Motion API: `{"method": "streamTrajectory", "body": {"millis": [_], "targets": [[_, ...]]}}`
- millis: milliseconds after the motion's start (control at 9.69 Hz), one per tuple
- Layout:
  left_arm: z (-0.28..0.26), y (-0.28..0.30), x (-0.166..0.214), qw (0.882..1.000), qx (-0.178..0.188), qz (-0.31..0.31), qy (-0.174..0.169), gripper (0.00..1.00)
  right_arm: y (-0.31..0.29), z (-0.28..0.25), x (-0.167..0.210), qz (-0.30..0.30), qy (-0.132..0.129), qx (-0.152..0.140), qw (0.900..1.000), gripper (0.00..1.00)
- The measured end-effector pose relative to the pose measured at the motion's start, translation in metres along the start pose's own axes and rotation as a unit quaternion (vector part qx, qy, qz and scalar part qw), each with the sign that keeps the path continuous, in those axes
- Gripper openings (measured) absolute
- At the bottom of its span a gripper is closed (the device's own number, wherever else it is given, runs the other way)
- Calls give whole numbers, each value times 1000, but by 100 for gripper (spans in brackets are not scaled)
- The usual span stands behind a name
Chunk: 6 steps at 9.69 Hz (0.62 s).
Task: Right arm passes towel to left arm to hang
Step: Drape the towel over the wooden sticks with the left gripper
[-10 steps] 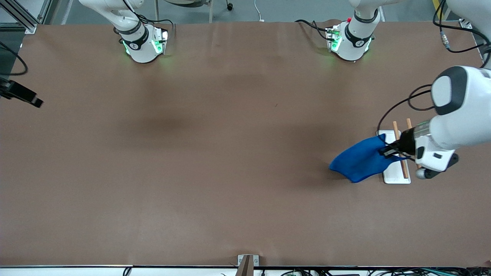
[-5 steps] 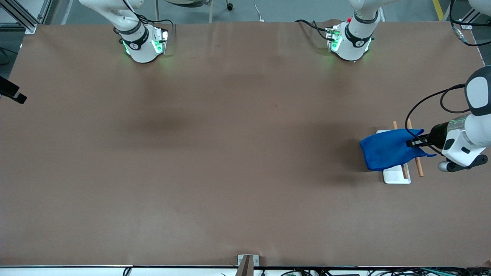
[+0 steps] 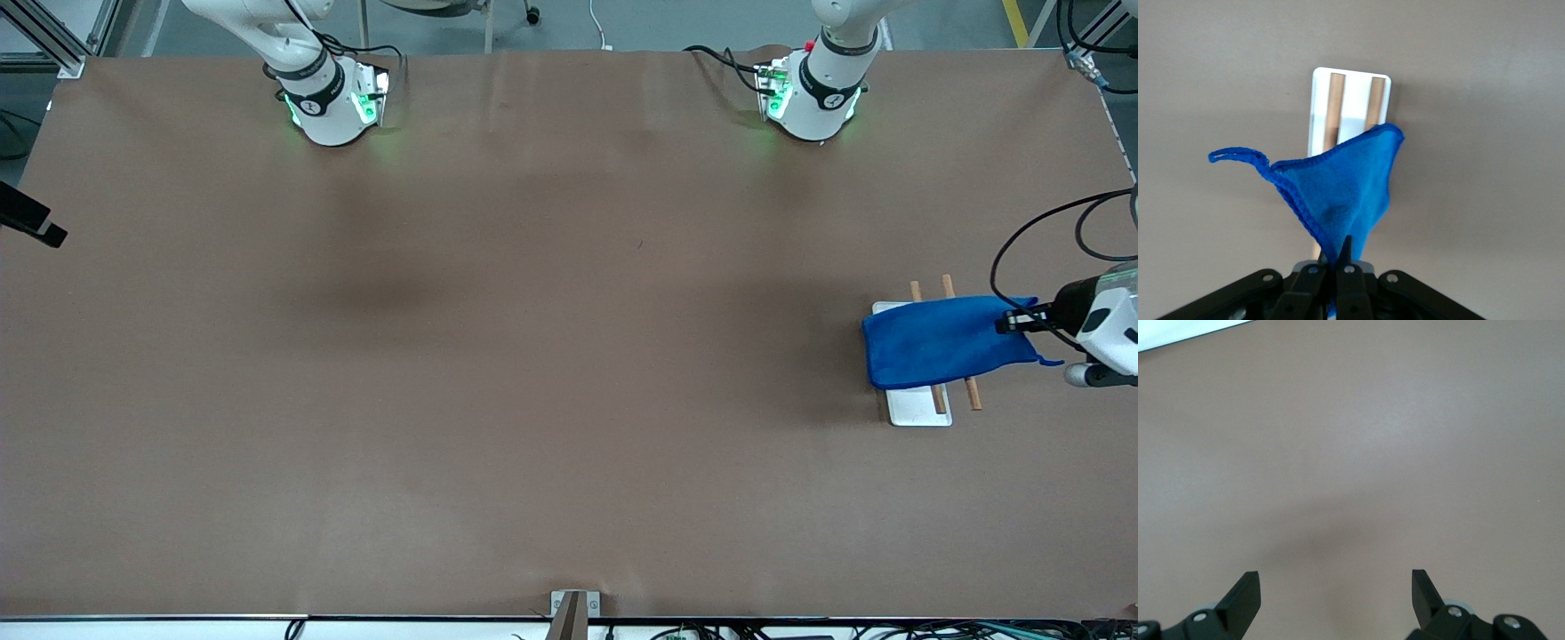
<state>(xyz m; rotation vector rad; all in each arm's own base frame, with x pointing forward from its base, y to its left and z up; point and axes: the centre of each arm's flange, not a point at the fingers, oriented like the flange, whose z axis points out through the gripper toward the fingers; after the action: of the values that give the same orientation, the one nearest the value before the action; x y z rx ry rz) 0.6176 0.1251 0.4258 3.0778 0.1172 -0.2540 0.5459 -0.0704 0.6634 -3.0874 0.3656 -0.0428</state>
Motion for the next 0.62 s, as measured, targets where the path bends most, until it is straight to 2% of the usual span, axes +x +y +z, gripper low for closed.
{"method": "streamTrajectory", "body": {"millis": [206,619], "targets": [[1,-18,-1,1000,-2,12,1,3,1,2,-2,0,-11,-2,1000,100],[21,-59,3,1000,-13,9,2,3,5,2,-2,-10,-11,-26,1000,100]]}}
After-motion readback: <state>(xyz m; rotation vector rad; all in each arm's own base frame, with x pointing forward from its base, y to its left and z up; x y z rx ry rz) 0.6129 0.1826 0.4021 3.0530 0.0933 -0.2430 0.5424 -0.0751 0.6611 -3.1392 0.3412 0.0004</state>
